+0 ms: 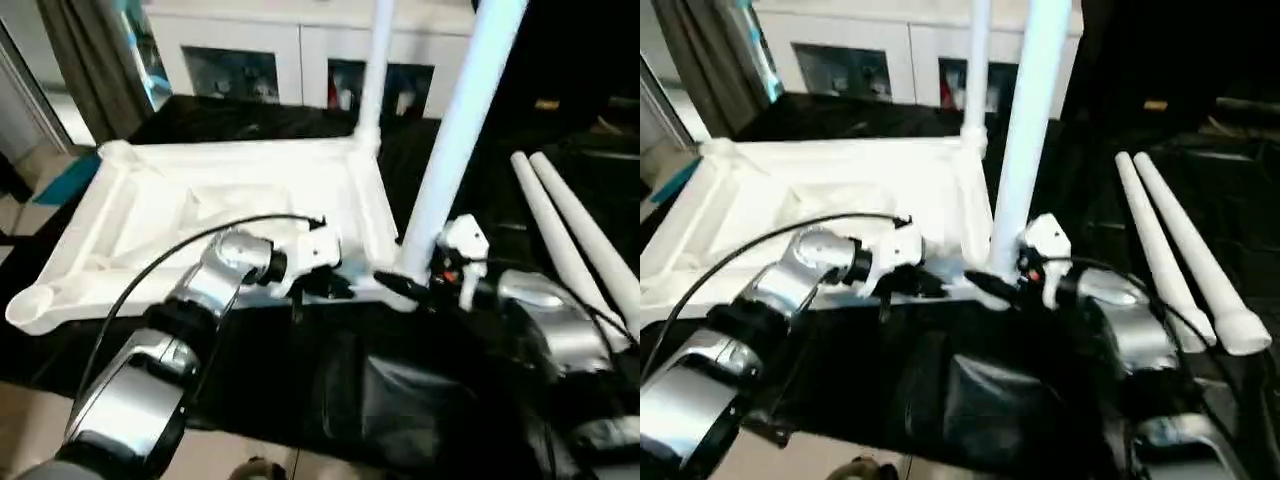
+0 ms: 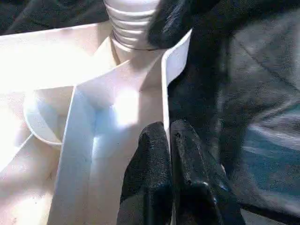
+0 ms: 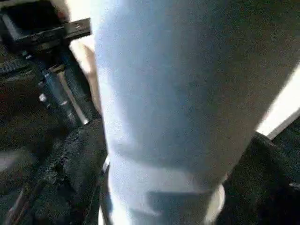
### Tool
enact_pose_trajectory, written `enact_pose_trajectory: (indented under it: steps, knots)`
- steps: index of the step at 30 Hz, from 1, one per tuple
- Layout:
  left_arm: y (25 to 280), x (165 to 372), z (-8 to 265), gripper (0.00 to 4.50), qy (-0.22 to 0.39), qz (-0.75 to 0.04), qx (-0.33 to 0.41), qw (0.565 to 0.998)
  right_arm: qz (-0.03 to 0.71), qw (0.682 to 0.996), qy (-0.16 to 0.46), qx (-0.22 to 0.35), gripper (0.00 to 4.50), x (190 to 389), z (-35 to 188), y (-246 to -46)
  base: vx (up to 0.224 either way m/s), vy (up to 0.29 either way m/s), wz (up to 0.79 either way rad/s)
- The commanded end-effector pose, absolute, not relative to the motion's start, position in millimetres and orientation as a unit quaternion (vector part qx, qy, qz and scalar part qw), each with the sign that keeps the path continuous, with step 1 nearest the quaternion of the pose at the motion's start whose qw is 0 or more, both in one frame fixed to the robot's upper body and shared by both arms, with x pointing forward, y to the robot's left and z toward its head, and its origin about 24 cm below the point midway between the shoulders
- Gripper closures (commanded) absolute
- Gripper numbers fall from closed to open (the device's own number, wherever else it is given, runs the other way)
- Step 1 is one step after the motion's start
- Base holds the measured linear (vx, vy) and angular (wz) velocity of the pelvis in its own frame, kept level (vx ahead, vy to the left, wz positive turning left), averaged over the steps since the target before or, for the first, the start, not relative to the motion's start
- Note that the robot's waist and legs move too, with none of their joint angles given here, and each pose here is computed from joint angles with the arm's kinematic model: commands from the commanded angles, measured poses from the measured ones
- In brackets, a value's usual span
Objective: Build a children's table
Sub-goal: Rotate leg to tighten
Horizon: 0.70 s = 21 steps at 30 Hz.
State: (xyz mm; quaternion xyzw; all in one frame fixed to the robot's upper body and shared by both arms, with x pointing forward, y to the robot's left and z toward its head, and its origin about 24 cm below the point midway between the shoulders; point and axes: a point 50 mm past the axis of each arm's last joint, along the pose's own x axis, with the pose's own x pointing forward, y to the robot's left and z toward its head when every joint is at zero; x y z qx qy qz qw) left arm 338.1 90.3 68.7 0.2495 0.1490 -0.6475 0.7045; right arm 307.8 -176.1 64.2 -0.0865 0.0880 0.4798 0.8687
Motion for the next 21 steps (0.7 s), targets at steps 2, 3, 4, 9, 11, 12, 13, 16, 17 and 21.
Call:
enact_pose_trajectory:
  steps: [2,3,4,9,11,12,13,16,17,21]
  knots:
    - [84.9,339.3,86.5,4.5,0.096,-0.66,0.252,0.701,0.499,0.857,0.089,-0.091,0.6,302.2,69.2,-176.0,0.0,0.0,0.0]
    - [85.1,339.2,86.5,4.5,0.096,-0.66,0.251,0.701,0.5,0.856,0.09,-0.091,0.6,301.7,69.3,-176.2,0.0,0.0,0.0]
    - [85.5,339.1,86.3,4.5,0.095,-0.661,0.249,0.702,0.502,0.855,0.092,-0.092,0.6,300.6,69.4,-176.7,0.0,0.0,0.0]
    - [87.1,339.5,83.6,4.5,0.092,-0.659,0.238,0.708,0.499,0.855,0.102,-0.096,0.6,297.1,65.9,-178.1,0.0,0.0,0.0]
    - [87.6,339.6,83.0,4.5,0.093,-0.659,0.237,0.708,0.498,0.856,0.103,-0.096,0.6,296.6,65.5,-177.8,0.0,0.0,0.0]
    - [87.9,339.8,82.9,4.5,0.094,-0.658,0.237,0.709,0.498,0.856,0.103,-0.096,0.6,296.4,65.4,-177.7,0.0,0.0,0.0]
    - [88.3,340.0,82.6,4.5,0.094,-0.657,0.237,0.71,0.497,0.856,0.104,-0.096,0.6,296.3,65.0,-177.6,0.0,0.0,0.0]
    - [90.9,339.7,79.5,4.5,0.1,-0.655,0.246,0.708,0.493,0.858,0.104,-0.101,0.6,296.3,64.6,-177.8,0.0,0.0,0.0]
    - [91.9,339.7,78.5,4.5,0.103,-0.654,0.248,0.707,0.492,0.858,0.104,-0.101,0.6,296.6,64.8,-177.6,0.0,0.0,0.0]
    - [93.9,340.0,76.3,4.5,0.106,-0.65,0.254,0.708,0.49,0.86,0.103,-0.102,0.6,296.9,64.2,-176.9,0.0,0.0,0.0]
